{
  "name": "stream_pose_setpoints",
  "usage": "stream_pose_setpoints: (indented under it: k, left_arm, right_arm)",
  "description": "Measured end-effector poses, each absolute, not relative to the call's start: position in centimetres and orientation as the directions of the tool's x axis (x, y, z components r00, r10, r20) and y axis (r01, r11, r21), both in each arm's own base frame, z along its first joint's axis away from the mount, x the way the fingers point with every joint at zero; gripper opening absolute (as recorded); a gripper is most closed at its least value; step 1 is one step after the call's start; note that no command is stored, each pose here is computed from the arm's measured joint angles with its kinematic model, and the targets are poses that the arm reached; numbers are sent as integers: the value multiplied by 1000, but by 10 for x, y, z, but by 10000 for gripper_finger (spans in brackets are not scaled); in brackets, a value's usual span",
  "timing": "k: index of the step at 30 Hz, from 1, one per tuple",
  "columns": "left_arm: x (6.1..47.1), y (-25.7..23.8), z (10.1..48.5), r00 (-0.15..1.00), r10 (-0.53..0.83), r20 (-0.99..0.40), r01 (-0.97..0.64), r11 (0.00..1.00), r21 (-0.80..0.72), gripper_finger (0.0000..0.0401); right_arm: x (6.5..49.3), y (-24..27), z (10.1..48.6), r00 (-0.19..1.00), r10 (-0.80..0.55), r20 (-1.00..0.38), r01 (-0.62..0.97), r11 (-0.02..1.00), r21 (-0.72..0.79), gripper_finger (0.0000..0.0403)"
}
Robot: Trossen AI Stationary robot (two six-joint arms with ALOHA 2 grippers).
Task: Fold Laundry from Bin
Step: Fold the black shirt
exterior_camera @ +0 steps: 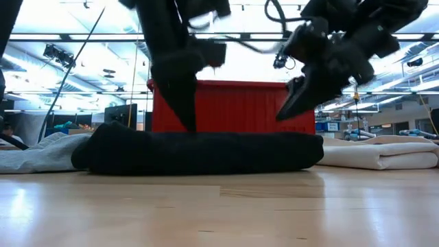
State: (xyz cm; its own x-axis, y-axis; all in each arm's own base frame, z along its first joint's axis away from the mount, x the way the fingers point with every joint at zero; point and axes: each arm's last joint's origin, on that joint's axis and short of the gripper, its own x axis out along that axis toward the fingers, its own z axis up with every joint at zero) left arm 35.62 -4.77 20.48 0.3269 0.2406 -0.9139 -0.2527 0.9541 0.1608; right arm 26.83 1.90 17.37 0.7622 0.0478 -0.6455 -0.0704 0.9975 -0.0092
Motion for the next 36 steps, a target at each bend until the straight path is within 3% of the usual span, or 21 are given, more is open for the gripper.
stream_pose_setpoints:
  k: [4, 9, 12, 19, 25, 30, 36]
  left_arm:
    - [367, -57, 173, 278, 209, -938, -227, 963, 147, 264]
    - [379, -83, 157, 330, -31, -944, -23, 999, -41, 250]
    - [379, -101, 159, 353, -111, -929, 84, 993, -87, 237]
    - [366, -117, 185, 373, -140, -917, 75, 990, -121, 208]
    - [346, -127, 214, 374, -153, -915, -14, 985, -171, 195]
    - [339, -134, 219, 385, -112, -916, -8, 992, -125, 194]
    - [340, -131, 215, 382, -64, -922, -33, 996, -82, 194]
  right_arm:
    - [274, 29, 151, 715, -4, -699, -73, 994, -81, 175]
    - [277, 30, 142, 699, -2, -715, -90, 992, -90, 175]
    - [283, 36, 147, 756, 17, -654, -116, 987, -108, 175]
    - [289, 34, 146, 791, 19, -612, -98, 991, -96, 175]
    - [264, 38, 127, 560, -33, -828, -75, 993, -91, 175]
    - [251, 39, 130, 487, -158, -859, 23, 985, -168, 175]
    - [234, 51, 164, 555, -19, -832, -69, 995, -69, 175]
